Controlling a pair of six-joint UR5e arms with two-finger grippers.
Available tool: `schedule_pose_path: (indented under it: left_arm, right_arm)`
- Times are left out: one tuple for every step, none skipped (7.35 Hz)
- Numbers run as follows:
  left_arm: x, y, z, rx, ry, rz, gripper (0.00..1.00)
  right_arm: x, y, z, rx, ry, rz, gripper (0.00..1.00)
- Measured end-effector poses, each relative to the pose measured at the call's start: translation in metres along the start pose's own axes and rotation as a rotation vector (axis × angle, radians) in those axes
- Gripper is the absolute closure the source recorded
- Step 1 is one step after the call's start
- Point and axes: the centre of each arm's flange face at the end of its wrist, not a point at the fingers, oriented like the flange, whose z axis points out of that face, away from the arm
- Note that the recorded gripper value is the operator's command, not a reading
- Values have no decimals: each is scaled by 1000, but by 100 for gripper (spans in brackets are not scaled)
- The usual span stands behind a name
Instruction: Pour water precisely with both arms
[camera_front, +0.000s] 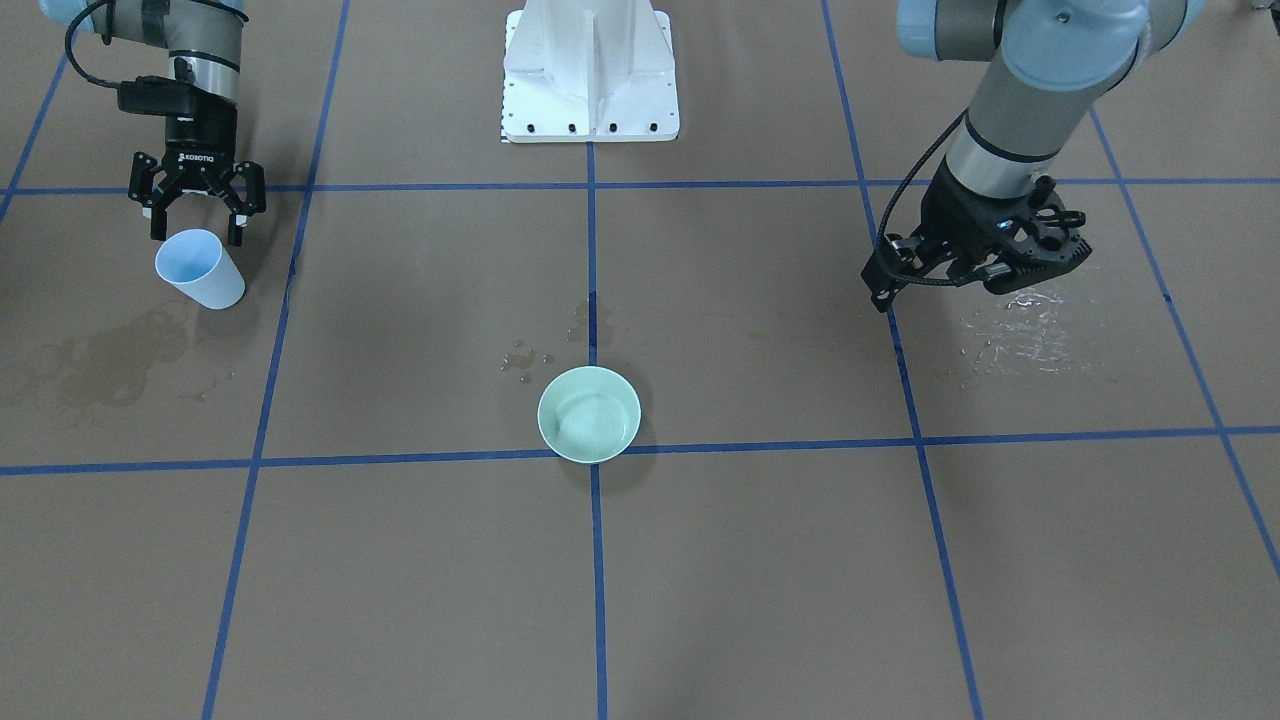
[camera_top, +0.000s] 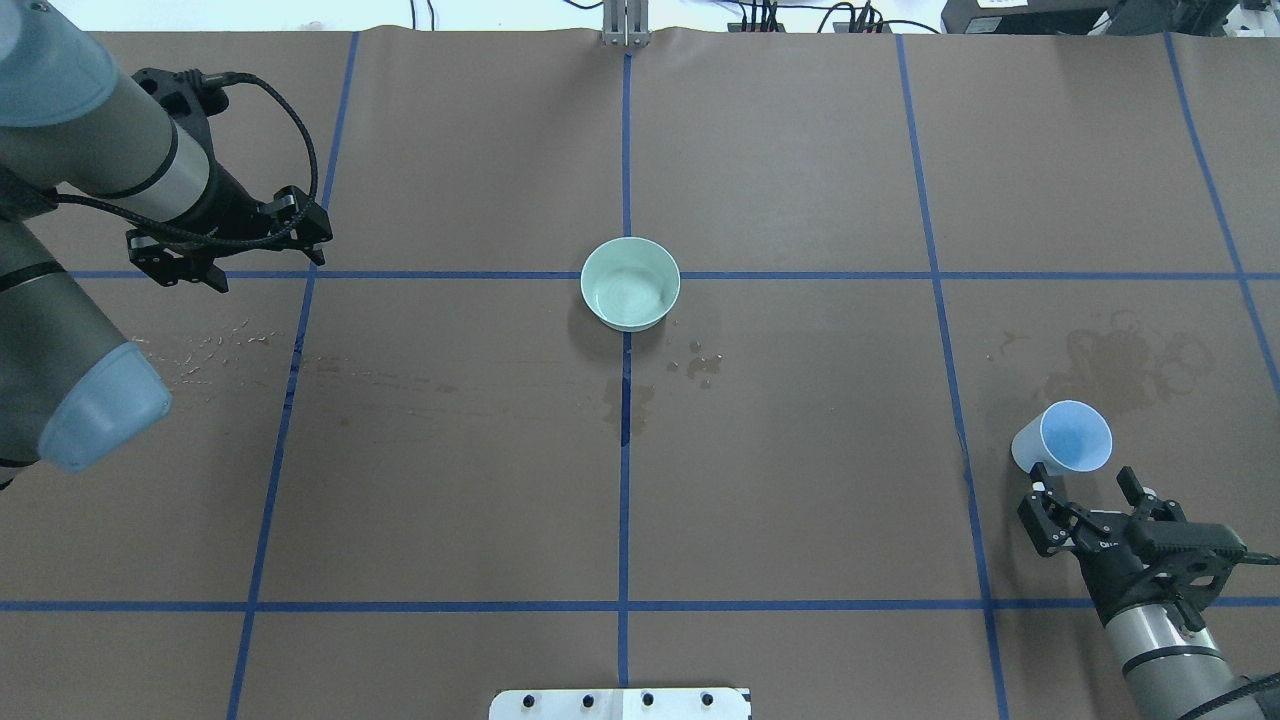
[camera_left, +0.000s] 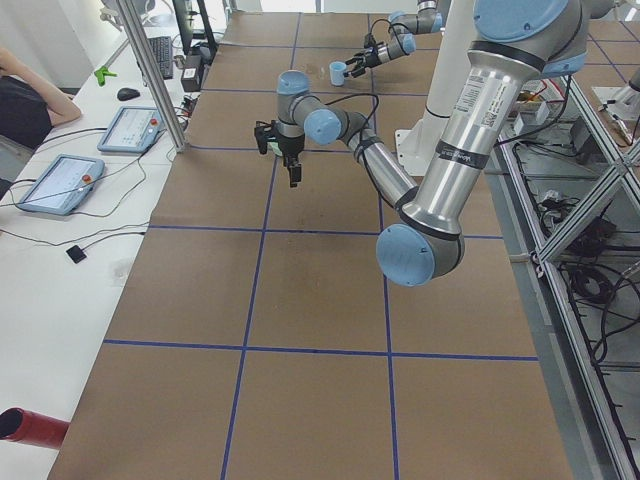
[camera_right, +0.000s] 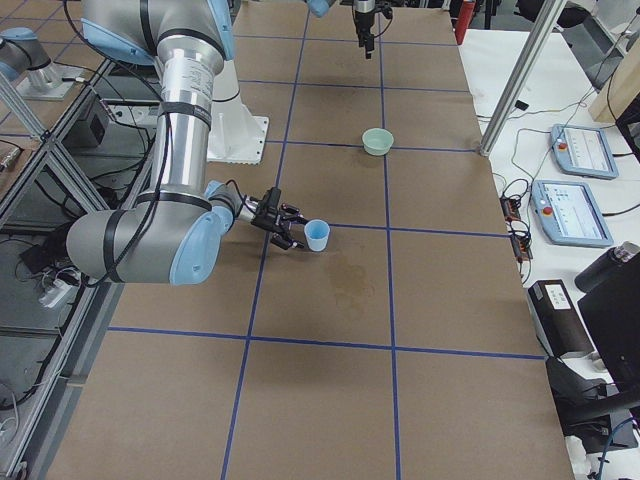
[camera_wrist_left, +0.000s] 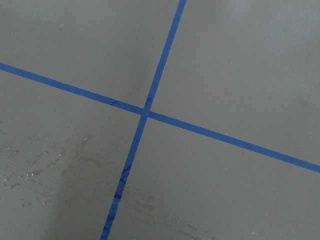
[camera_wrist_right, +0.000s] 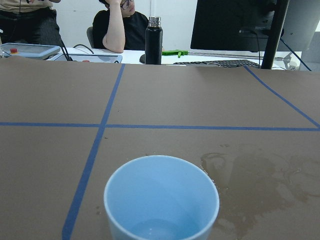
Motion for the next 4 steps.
schedule_pose_path:
  left_arm:
    - [0, 0, 0, 0, 0, 0, 0]
    - [0, 0, 0, 0, 0, -1, 0]
    - [0, 0, 0, 0, 0, -1, 0]
    - [0, 0, 0, 0, 0, -3, 0]
  right_arm:
    - [-2, 0, 1, 1, 3, -4, 1]
    - [-2, -1, 3, 1, 6, -7, 1]
    - [-1, -1, 4, 2, 11, -10, 1]
    - [-1, -2, 7, 2, 16, -11, 1]
